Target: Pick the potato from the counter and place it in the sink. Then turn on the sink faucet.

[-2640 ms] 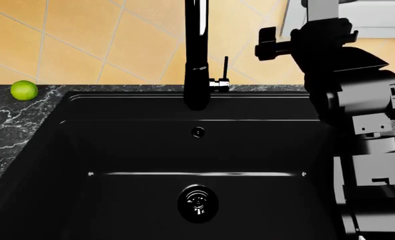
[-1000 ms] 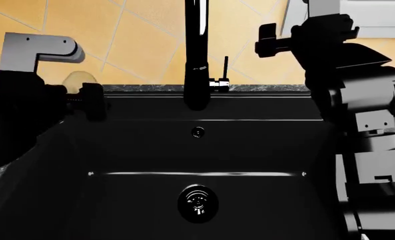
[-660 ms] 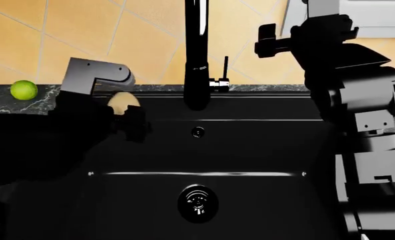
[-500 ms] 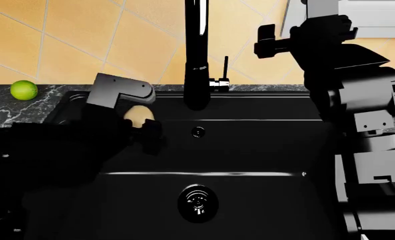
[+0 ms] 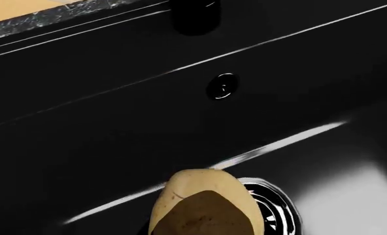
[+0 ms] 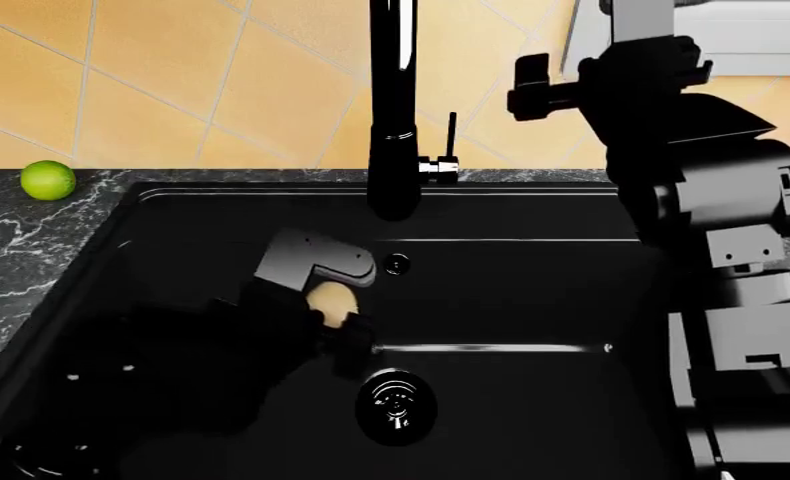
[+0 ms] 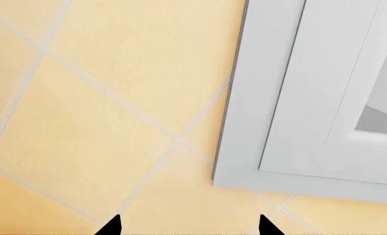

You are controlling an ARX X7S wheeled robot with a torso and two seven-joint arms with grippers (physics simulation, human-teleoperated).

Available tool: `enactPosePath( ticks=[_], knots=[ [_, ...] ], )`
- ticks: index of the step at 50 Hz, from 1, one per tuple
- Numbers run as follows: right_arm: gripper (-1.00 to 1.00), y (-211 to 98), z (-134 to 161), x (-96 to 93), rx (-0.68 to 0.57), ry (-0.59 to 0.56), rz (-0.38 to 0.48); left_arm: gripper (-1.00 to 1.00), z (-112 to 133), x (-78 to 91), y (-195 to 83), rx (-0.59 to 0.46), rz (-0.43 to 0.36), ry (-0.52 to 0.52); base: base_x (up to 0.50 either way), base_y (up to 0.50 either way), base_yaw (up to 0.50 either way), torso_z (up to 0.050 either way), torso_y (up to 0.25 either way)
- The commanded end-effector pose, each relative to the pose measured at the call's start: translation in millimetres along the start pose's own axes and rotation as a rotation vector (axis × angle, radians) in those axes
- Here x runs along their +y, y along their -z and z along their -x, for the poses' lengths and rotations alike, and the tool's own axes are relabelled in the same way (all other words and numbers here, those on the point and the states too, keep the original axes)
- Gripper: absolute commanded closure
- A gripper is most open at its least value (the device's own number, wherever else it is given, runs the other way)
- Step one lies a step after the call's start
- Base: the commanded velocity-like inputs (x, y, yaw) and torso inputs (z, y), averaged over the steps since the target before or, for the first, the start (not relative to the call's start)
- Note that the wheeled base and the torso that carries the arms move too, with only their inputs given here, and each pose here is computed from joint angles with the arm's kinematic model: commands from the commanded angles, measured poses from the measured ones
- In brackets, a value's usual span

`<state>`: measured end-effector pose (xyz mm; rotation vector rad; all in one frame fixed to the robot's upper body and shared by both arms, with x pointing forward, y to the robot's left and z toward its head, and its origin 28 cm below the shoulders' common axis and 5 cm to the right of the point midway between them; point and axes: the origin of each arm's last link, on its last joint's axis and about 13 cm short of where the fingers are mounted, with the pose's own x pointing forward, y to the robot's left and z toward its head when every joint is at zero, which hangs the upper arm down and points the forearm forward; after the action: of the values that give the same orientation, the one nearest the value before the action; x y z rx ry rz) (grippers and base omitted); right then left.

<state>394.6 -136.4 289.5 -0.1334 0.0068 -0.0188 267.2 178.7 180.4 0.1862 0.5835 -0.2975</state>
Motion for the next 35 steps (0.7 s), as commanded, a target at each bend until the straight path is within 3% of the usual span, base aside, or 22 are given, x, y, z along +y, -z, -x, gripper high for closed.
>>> enactPosePath(
  ticks=[1, 20, 35],
  knots=[
    [-1.0, 1.4, 0.1, -1.1, 0.003, 0.002, -0.002, 1.0, -8.8, -14.3, 25.5, 0.068, -0.031, 0.015, 0.0, 0.0, 0.0, 0.0, 0.0],
    [-1.0, 3.1, 0.5, -2.2, 0.006, 0.004, -0.003, 1.0, -14.4, -23.5, 62.6, 0.151, -0.079, 0.025, 0.0, 0.0, 0.0, 0.0, 0.0],
    [-1.0, 4.3, 2.0, -2.4, 0.007, 0.005, -0.004, 1.0, -15.8, -25.8, 66.5, 0.175, -0.082, 0.046, 0.0, 0.0, 0.01, 0.0, -0.001]
  ],
)
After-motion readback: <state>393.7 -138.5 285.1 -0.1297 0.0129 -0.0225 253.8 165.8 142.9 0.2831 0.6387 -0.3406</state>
